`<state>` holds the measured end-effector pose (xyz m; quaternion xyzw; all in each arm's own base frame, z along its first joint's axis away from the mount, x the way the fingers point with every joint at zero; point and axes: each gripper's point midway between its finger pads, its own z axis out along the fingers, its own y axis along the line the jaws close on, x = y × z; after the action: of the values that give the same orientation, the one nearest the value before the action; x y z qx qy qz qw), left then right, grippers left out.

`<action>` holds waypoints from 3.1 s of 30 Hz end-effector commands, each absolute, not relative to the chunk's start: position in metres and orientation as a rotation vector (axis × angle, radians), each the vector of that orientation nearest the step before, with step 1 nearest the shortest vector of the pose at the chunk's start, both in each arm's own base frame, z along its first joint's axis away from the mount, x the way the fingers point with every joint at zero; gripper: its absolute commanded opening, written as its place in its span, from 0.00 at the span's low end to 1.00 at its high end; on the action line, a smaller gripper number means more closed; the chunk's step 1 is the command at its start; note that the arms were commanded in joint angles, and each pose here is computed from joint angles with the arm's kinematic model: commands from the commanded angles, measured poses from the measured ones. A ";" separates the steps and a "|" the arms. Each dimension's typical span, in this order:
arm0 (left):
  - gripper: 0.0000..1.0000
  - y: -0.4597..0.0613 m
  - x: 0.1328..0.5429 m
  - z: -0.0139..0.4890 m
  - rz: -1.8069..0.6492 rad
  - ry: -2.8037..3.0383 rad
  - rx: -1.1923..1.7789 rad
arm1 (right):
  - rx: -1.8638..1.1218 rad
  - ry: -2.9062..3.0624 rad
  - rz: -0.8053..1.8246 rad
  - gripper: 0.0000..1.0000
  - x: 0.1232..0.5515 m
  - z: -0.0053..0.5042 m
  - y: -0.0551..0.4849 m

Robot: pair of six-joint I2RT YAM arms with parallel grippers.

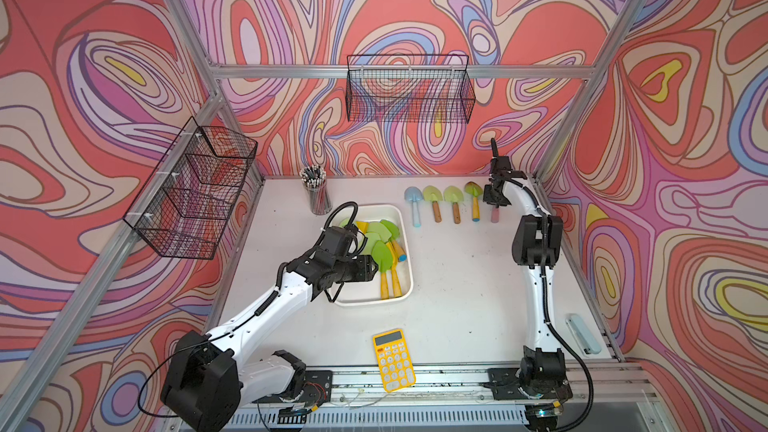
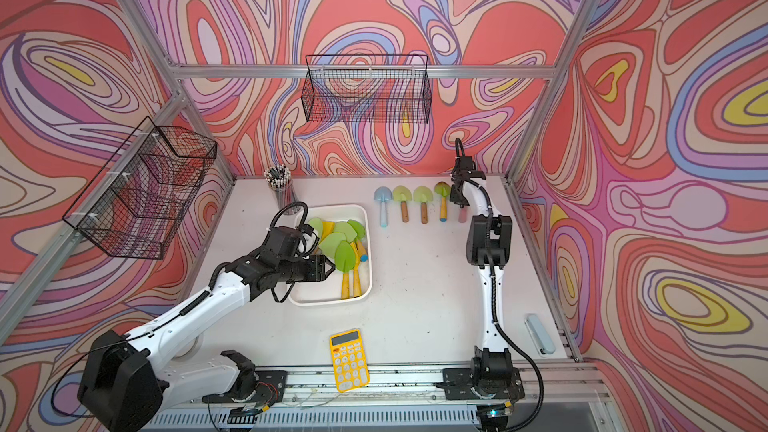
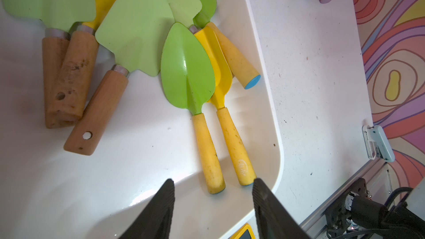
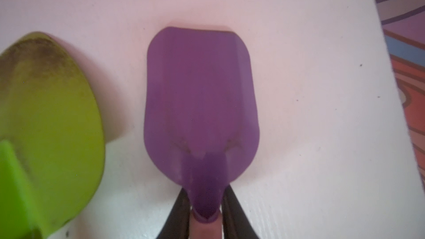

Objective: Take the shovel out of the storage box
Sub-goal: Place the shovel at the center of the board, then pick up the shovel from the storage box.

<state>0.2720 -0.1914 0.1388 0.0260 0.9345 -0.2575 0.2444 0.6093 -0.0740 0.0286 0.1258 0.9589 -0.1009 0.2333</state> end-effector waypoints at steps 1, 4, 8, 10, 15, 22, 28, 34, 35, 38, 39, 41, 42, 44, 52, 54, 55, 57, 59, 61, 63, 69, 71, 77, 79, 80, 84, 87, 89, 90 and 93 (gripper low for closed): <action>0.59 -0.189 0.264 0.131 -0.683 2.587 0.083 | 0.343 2.682 -0.254 0.33 0.603 0.013 -0.071; 0.61 -0.189 0.263 0.125 -0.670 2.609 0.085 | 0.346 2.658 -0.239 0.39 0.604 0.026 -0.070; 0.61 -0.191 0.263 0.118 -0.660 2.630 0.092 | 0.360 2.624 -0.227 0.42 0.602 0.052 -0.069; 0.61 -0.193 0.263 0.116 -0.657 2.639 0.101 | 0.373 2.595 -0.211 0.43 0.600 0.070 -0.068; 0.61 -0.203 0.262 0.109 -0.647 2.660 0.137 | 0.409 2.495 -0.154 0.44 0.589 0.121 -0.064; 0.60 -0.213 0.262 0.089 -0.586 2.714 0.182 | 0.456 2.373 0.079 0.44 0.560 0.174 -0.035; 0.59 -0.217 0.265 0.074 -0.510 2.756 0.217 | 0.350 2.333 0.173 0.44 0.532 0.202 0.015; 0.60 -0.222 0.269 0.061 -0.458 2.784 0.238 | 0.251 2.342 0.237 0.44 0.507 0.208 0.059; 0.59 -0.223 0.271 0.059 -0.441 2.789 0.243 | 0.242 2.342 0.249 0.44 0.503 0.208 0.064; 0.59 -0.224 0.273 0.053 -0.405 2.805 0.256 | 0.219 2.343 0.289 0.44 0.494 0.208 0.076; 0.59 -0.224 0.274 0.051 -0.397 2.809 0.262 | 0.213 2.333 0.299 0.44 0.491 0.214 0.078; 0.59 -0.226 0.275 0.046 -0.374 2.823 0.277 | 0.194 2.337 0.309 0.44 0.486 0.214 0.085; 0.59 -0.226 0.275 0.044 -0.358 2.829 0.287 | 0.187 2.342 0.310 0.44 0.484 0.213 0.088; 0.59 -0.223 0.275 0.038 -0.286 2.850 0.311 | 0.169 2.347 0.316 0.44 0.479 0.212 0.095; 0.56 -0.205 0.271 0.024 -0.121 2.909 0.354 | 0.139 2.354 0.325 0.44 0.466 0.206 0.110; 0.56 -0.201 0.271 0.022 -0.082 2.920 0.369 | 0.134 2.352 0.328 0.44 0.466 0.206 0.112; 0.56 -0.199 0.271 0.022 -0.065 2.921 0.373 | 0.137 2.350 0.329 0.44 0.467 0.206 0.112; 0.55 -0.194 0.272 0.022 -0.029 2.915 0.369 | 0.134 2.352 0.334 0.44 0.467 0.205 0.113; 0.53 -0.191 0.272 0.021 -0.003 2.912 0.362 | 0.128 2.353 0.346 0.44 0.468 0.204 0.117; 0.52 -0.191 0.270 0.020 -0.009 2.918 0.363 | 0.122 2.361 0.353 0.44 0.467 0.200 0.121; 0.52 -0.192 0.266 0.017 -0.033 2.930 0.368 | 0.116 2.368 0.352 0.44 0.467 0.197 0.123; 0.48 -0.194 0.256 0.013 -0.087 2.959 0.368 | 0.118 2.375 0.362 0.44 0.465 0.191 0.128; 0.44 -0.194 0.255 0.013 -0.093 2.959 0.369 | 0.119 2.375 0.366 0.44 0.465 0.190 0.130; 0.28 -0.195 0.257 0.011 -0.089 2.957 0.371 | 0.099 2.375 0.370 0.44 0.464 0.191 0.135; 0.22 -0.195 0.257 0.011 -0.092 2.953 0.367 | 0.094 2.371 0.370 0.44 0.462 0.193 0.136; 0.18 -0.195 0.258 0.011 -0.093 2.950 0.366 | 0.090 2.368 0.371 0.44 0.461 0.194 0.137; 0.03 -0.197 0.262 0.017 -0.103 2.929 0.363 | 0.071 2.348 0.403 0.43 0.457 0.199 0.142; 0.00 -0.198 0.268 0.025 -0.124 2.910 0.350 | 0.054 2.326 0.462 0.43 0.452 0.204 0.149; 0.00 -0.198 0.272 0.030 -0.155 2.896 0.325 | 0.049 2.318 0.489 0.43 0.449 0.206 0.152; 0.00 -0.198 0.274 0.033 -0.178 2.889 0.306 | 0.045 2.311 0.500 0.43 0.447 0.208 0.154; 0.00 -0.194 0.281 0.041 -0.229 2.872 0.254 | 0.043 2.305 0.545 0.43 0.441 0.208 0.159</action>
<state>0.2747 -0.1964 0.0275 0.1015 0.9873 -0.0567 0.1078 0.4448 0.1484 0.1906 0.0225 0.9162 0.1810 0.3569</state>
